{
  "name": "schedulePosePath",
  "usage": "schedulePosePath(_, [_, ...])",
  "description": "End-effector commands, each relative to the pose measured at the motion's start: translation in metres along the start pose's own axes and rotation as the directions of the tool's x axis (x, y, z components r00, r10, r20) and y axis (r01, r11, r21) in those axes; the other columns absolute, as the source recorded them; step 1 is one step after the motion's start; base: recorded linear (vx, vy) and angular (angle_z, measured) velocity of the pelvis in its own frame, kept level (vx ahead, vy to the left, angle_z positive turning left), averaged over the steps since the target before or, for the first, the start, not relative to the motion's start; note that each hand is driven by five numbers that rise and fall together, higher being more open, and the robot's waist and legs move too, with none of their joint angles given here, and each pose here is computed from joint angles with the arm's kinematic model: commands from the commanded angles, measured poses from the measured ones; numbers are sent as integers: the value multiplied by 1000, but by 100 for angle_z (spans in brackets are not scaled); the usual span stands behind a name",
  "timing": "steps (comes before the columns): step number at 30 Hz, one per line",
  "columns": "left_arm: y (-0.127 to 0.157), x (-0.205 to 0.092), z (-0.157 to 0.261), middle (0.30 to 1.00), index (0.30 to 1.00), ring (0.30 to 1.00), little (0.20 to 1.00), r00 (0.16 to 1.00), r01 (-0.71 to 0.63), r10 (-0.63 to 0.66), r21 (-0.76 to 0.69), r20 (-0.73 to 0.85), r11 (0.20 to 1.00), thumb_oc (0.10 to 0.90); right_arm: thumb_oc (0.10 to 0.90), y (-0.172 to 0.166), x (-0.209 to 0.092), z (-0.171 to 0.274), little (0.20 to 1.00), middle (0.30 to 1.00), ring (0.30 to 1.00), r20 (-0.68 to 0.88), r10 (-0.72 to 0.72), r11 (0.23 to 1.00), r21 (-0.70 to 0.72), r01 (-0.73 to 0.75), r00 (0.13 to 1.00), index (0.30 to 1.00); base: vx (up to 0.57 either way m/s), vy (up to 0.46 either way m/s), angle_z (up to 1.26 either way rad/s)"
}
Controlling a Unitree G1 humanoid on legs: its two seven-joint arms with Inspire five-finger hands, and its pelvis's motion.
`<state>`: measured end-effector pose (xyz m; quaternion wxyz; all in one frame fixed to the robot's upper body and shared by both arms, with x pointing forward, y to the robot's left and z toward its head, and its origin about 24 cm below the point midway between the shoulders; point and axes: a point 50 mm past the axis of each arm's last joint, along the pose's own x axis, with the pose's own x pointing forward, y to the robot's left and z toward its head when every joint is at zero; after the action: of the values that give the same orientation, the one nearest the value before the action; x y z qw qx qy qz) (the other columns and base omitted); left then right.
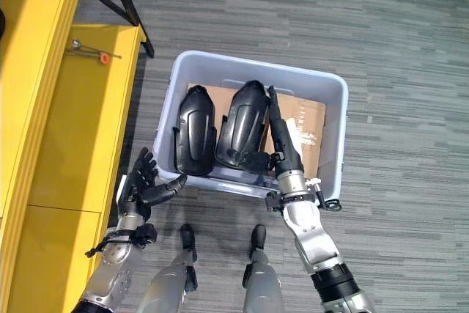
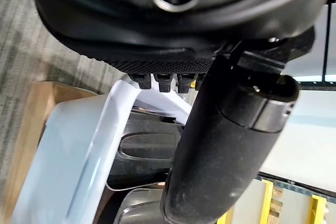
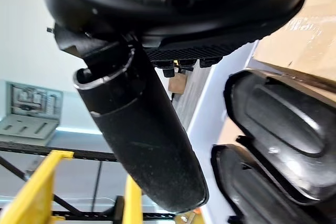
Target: Move parts from the plastic box to the shelf.
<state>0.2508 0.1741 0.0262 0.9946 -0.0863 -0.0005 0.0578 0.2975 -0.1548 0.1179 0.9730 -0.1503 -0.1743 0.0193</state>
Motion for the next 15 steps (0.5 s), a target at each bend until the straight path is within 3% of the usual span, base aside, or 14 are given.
schedulePosePath(1, [1, 2, 45, 1000, 1000, 1000, 1000, 973, 34, -27, -27, 228, 999, 900, 900, 2, 18, 46, 1000, 1000, 1000, 237, -21, 1000, -13, 25, 971, 1000, -5, -46, 2])
schedulePosePath(7, [-3, 2, 46, 1000, 1000, 1000, 1000, 972, 43, -36, -26, 232, 999, 900, 900, 11, 29, 42, 1000, 1000, 1000, 227, 31, 981, -194, 14, 973, 1000, -5, -29, 0])
schedulePosePath(15, [-7, 6, 54, 1000, 1000, 1000, 1000, 961, 45, -38, -16, 275, 999, 900, 900, 17, 35, 35, 1000, 1000, 1000, 227, 115, 891, -454, 0, 967, 1000, 0, 0, 0])
